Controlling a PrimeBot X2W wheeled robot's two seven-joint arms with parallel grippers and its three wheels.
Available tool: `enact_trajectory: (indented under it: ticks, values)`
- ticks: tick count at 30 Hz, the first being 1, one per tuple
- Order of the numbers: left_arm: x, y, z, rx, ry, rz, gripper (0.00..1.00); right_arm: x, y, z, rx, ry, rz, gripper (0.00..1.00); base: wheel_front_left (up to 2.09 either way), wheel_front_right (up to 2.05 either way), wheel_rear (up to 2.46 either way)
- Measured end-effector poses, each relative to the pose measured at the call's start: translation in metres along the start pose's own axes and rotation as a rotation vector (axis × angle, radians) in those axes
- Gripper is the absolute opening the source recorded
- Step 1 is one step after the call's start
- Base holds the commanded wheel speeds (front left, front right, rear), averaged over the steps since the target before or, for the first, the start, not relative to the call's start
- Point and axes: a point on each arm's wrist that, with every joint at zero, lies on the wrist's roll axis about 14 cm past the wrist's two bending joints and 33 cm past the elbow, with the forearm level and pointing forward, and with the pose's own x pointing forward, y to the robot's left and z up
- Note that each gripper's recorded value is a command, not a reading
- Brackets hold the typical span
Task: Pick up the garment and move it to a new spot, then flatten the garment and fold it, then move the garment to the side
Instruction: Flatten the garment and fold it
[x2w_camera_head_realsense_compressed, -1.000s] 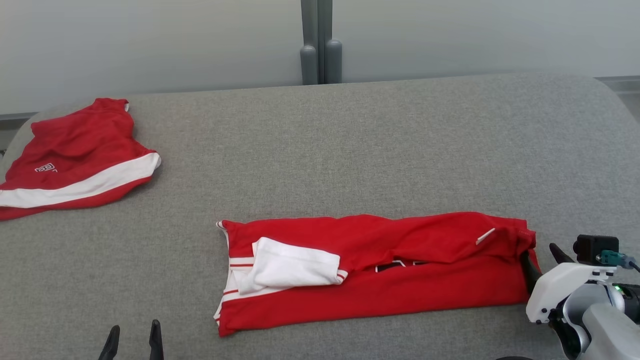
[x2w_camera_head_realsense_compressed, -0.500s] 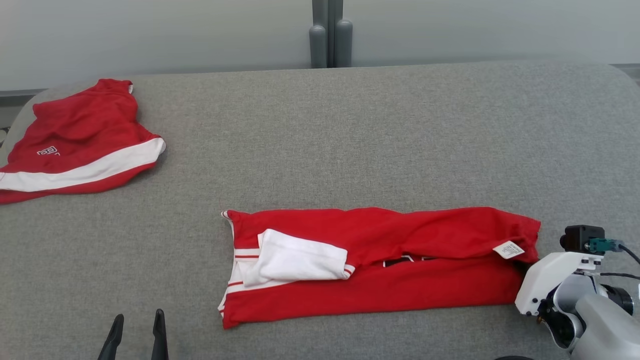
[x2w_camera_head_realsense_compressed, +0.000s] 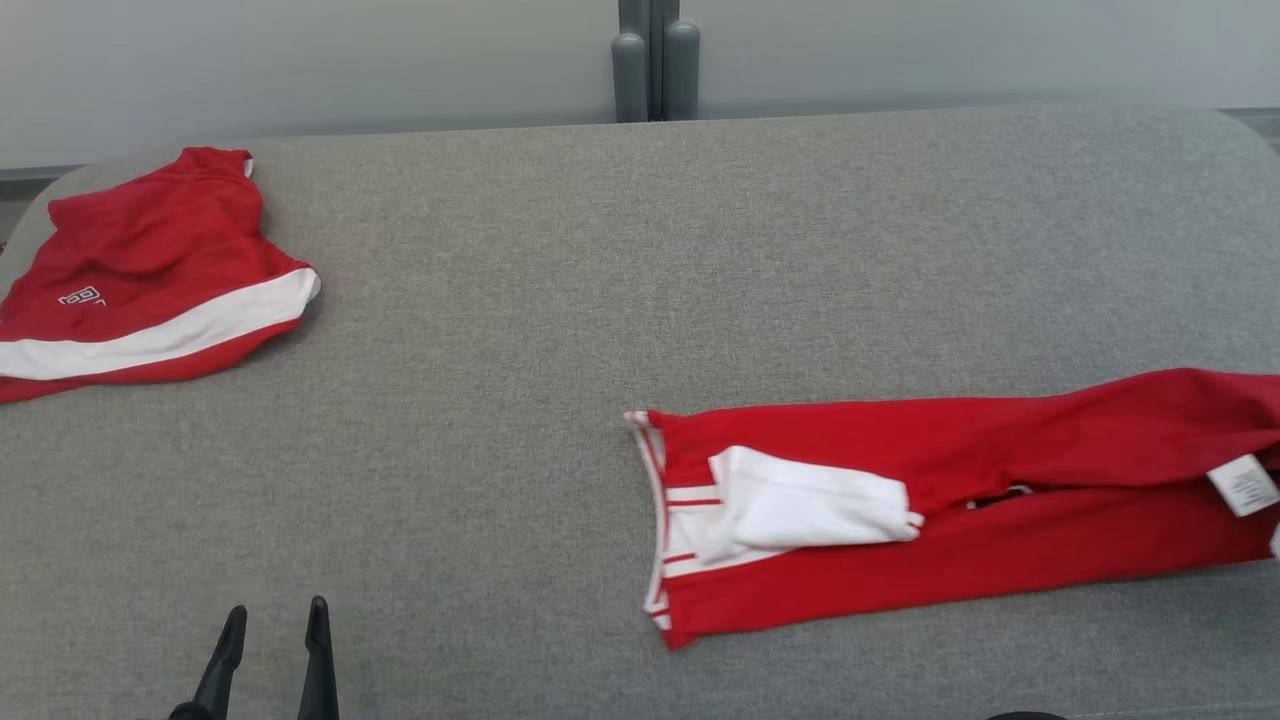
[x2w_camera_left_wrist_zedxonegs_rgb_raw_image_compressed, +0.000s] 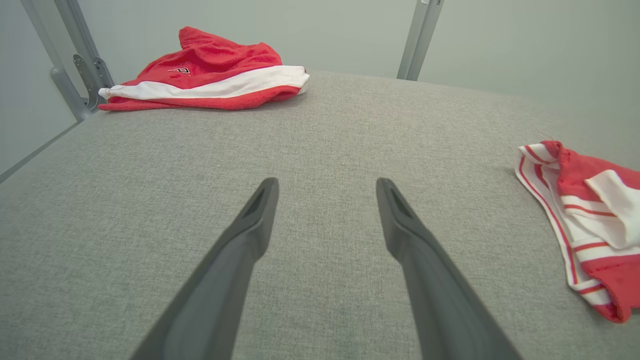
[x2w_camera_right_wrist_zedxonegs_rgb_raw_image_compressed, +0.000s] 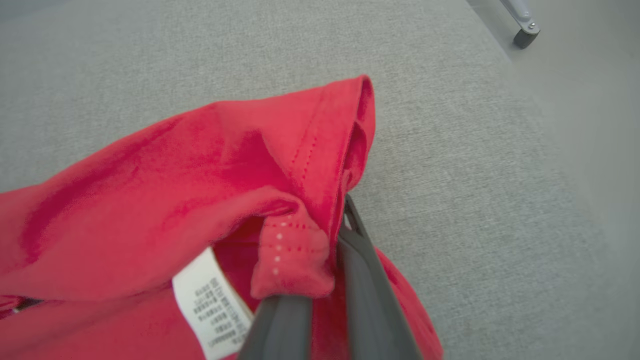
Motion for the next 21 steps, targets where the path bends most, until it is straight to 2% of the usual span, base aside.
enact_trajectory:
  ticks: [3, 5, 8, 10, 11, 12, 17, 21]
  values:
    - [0.001, -0.004, -0.001, 0.002, 0.004, -0.013, 1.00, -0.008, -0.037, 0.021, -0.035, -0.032, -0.084, 0.00, 0.00, 0.00, 0.00]
    - [0.000, -0.005, -0.002, 0.001, 0.007, -0.016, 1.00, -0.011, -0.049, 0.039, -0.065, -0.073, -0.111, 0.00, 0.00, 0.00, 0.00]
    - [-0.001, -0.006, -0.002, -0.003, 0.004, -0.016, 1.00, -0.009, -0.032, 0.066, -0.157, -0.148, -0.056, 0.00, 0.00, 0.00, 0.00]
    - [-0.002, -0.006, -0.001, -0.009, -0.002, -0.010, 1.00, -0.008, 0.001, 0.079, -0.194, -0.203, 0.040, 0.00, 0.00, 0.00, 0.00]
    - [-0.004, -0.005, 0.000, -0.014, -0.007, -0.006, 1.00, -0.009, 0.044, 0.083, -0.225, -0.237, 0.162, 0.00, 0.00, 0.00, 0.00]
    - [-0.006, -0.005, 0.000, -0.017, -0.007, -0.004, 1.00, -0.012, 0.069, 0.081, -0.229, -0.247, 0.231, 0.00, 0.00, 0.00, 0.00]
    - [-0.011, -0.010, -0.001, -0.031, -0.012, -0.007, 1.00, -0.037, 0.165, 0.043, -0.242, -0.210, 0.498, 0.00, 0.00, 0.00, 0.00]
    - [-0.010, -0.012, 0.000, -0.035, -0.017, -0.013, 1.00, -0.051, 0.221, 0.010, -0.214, -0.170, 0.625, 0.00, 0.00, 0.00, 0.00]
